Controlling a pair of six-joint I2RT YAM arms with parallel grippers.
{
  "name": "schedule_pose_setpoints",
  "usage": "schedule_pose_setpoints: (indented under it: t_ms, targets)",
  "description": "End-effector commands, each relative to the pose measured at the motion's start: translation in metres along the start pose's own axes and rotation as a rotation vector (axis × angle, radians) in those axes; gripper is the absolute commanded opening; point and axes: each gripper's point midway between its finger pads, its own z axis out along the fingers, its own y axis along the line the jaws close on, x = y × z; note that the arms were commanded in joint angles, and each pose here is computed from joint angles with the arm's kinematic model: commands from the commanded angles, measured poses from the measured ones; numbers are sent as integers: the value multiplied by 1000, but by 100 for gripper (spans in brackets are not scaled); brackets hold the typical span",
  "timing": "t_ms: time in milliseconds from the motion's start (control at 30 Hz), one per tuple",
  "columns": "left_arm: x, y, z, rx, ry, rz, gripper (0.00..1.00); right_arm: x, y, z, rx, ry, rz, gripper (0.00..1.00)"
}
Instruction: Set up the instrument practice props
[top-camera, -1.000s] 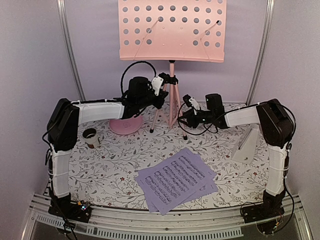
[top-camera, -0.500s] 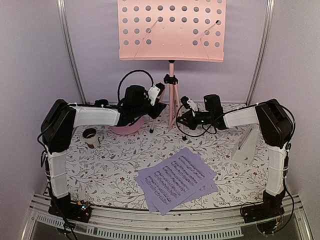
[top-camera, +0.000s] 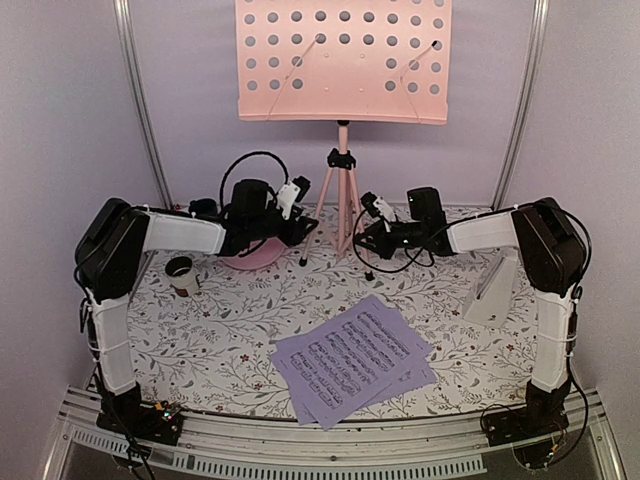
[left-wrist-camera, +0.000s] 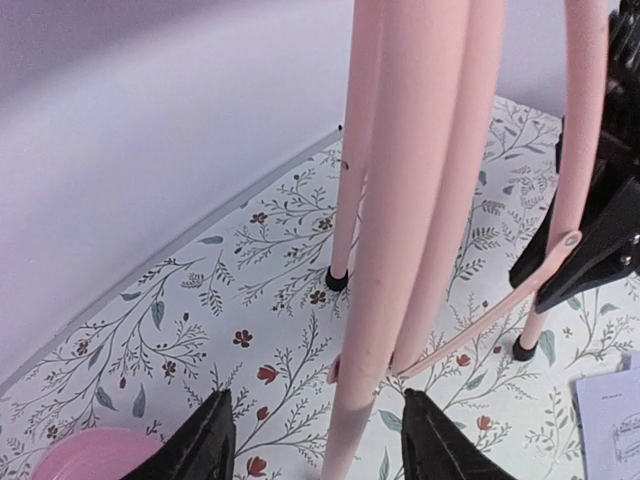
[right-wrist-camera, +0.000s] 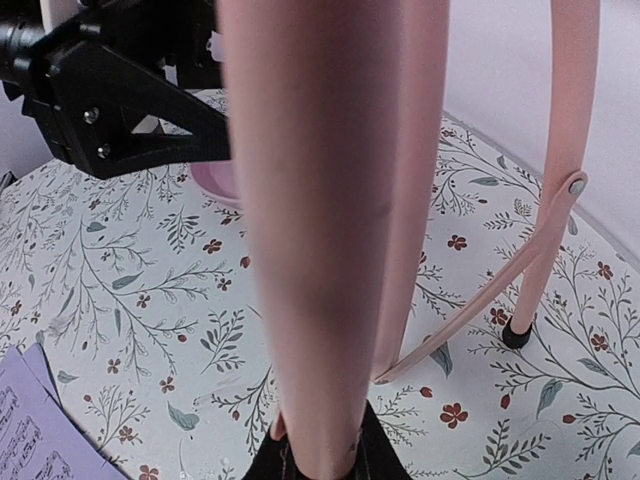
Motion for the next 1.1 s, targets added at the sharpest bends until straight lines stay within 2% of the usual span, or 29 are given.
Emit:
schedule_pose_setpoints:
  t_ms: [0,233,500,733,1067]
  targets:
    - [10,-8,19,82,19,35,58,11,-14,-6,19,50,29,0]
    - [20,-11,40,120,50,53,52,10,-15,-8,20,54,28,0]
    - [28,-19,26,148,65,26,21,10,-14,-14,35,79,44,0]
    - [26,-23,11,156,71,1,1,18,-16,-24,84,141,82,0]
    - [29,-25,-11,148,102,-37,0,32,-9,-50,145,197,141,0]
